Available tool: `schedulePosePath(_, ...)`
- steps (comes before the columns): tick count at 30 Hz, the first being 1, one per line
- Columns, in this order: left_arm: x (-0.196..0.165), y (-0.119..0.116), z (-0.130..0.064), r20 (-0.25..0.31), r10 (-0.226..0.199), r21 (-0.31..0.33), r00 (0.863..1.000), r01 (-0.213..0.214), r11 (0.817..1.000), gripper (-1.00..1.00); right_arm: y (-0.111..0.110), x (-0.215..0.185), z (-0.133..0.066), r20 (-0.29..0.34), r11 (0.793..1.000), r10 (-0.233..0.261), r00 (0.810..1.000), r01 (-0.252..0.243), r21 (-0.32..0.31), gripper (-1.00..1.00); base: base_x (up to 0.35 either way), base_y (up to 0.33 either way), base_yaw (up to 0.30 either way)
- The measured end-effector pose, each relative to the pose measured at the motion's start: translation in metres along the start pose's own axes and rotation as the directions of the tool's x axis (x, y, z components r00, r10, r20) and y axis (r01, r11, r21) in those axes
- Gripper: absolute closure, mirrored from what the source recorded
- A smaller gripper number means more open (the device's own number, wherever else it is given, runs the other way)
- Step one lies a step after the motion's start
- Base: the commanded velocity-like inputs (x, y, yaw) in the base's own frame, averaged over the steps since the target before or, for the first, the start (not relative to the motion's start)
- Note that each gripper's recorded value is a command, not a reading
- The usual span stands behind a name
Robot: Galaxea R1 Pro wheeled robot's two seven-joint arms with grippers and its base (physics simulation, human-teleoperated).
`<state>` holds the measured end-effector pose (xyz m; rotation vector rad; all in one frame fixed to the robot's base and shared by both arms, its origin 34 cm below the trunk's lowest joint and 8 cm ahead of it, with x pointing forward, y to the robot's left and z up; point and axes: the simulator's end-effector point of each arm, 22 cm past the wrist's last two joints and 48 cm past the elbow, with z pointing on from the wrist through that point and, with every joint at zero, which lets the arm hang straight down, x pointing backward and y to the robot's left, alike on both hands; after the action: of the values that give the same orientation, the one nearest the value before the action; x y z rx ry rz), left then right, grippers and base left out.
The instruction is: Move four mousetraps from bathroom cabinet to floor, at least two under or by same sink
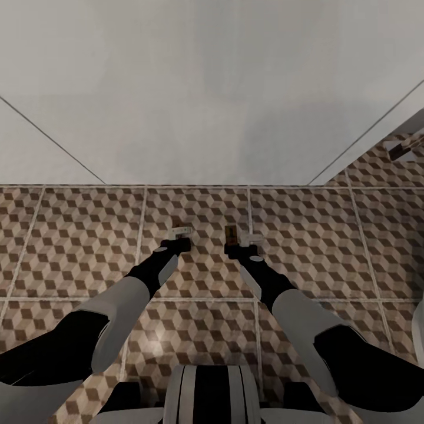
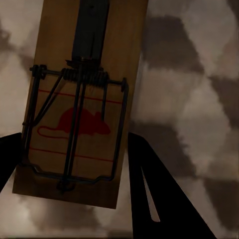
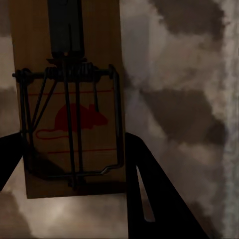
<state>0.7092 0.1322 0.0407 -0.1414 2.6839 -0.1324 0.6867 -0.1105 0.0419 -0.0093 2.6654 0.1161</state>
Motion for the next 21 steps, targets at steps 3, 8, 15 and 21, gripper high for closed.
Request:
schedulePosePath(3, -0.0001, -0.0003, 0.0, 0.0, 0.0, 0.001, 1.0, 0.0, 1.0, 1.0, 0.0, -0.0021, 0.0, 0.009, 1.0, 0.002, 1.0, -0.002, 0.0, 1.0, 0.0, 0.0, 0.0)
schedulePosePath(8, -0.0001, -0.0006, 0.0, 0.0, 0.0, 0.003, 1.0, 0.0, 1.0, 1.0, 0.0, -0.0032, 0.0, 0.014, 1.0, 0.003, 1.0, -0.003, 0.0, 1.0, 0.0, 0.0, 0.0)
schedulePosePath(15, -0.0001, -0.0007, 0.0, 0.0, 0.0, 0.003, 1.0, 0.0, 1.0, 1.0, 0.0, -0.0038, -0.0001, 0.017, 1.0, 0.003, 1.0, -0.003, 0.0, 1.0, 0.0, 0.0, 0.0)
schedulePosePath(21, -0.0001, -0.0006, 0.0, 0.0, -0.001, 0.003, 1.0, 0.001, 1.0, 1.0, 0.0, -0.0039, -0.0001, 0.018, 1.0, 0.003, 1.0, -0.003, 0.0, 1.0, 0.0, 0.0, 0.0)
